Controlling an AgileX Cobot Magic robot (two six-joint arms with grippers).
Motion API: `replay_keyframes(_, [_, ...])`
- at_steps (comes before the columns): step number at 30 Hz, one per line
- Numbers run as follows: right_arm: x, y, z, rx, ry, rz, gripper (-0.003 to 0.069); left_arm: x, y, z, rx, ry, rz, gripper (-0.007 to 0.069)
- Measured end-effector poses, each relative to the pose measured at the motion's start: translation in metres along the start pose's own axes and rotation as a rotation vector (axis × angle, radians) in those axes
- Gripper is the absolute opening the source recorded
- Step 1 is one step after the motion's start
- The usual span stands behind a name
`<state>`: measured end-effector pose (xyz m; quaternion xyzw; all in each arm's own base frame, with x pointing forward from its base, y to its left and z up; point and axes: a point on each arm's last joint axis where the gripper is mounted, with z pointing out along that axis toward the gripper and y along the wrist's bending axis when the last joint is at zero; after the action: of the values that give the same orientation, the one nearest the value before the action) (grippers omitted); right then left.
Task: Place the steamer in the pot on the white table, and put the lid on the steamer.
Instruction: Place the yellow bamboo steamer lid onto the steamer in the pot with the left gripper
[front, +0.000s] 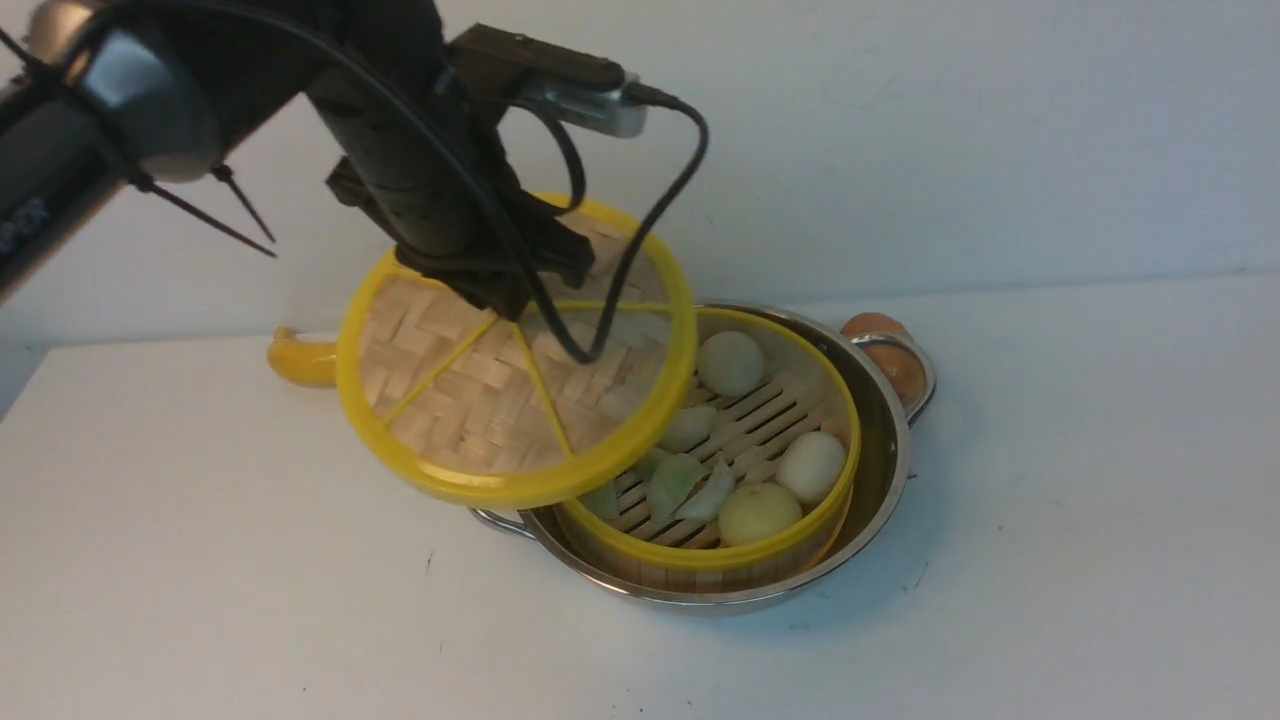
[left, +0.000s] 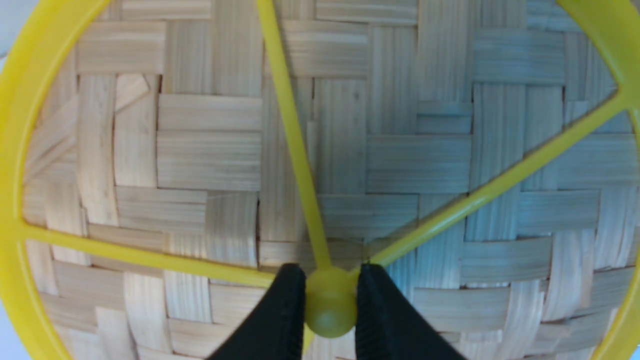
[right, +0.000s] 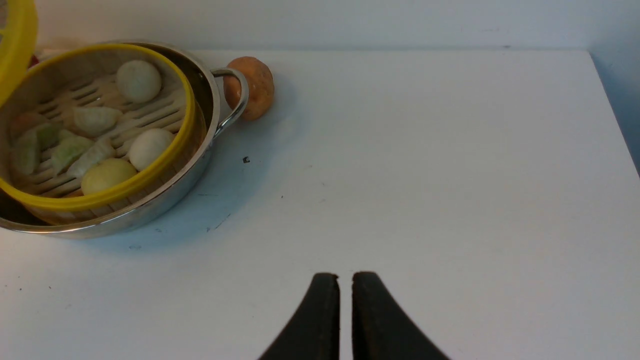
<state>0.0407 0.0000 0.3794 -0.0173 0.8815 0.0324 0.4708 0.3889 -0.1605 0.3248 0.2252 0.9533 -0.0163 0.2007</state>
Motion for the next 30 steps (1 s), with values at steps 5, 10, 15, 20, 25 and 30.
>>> replay_keyframes(5, [0.0,0.0,0.0,0.001,0.0,0.0,0.0068,-0.015,-0.028,0.019,0.037,-0.001,0.052,0.0121])
replay_keyframes(10, [0.0,0.0,0.0,0.001,0.0,0.0,0.0071,-0.023,-0.048,0.039,0.059,0.013,0.085,0.0121])
replay_keyframes(15, [0.0,0.0,0.0,-0.003,0.001,0.001,0.0073,-0.024,-0.052,0.053,0.07,0.037,0.09,0.0121])
replay_keyframes(20, [0.0,0.001,0.0,-0.009,0.002,0.004,0.0076,-0.024,-0.052,0.052,0.071,0.035,0.092,0.0121])
replay_keyframes(25, [0.0,0.002,0.0,-0.02,0.004,0.009,0.0078,-0.025,-0.057,0.052,0.08,0.033,0.112,0.0121])
replay_keyframes(30, [0.0,0.002,0.0,-0.02,0.004,0.009,0.008,-0.024,-0.066,0.056,0.087,0.042,0.131,0.0121])
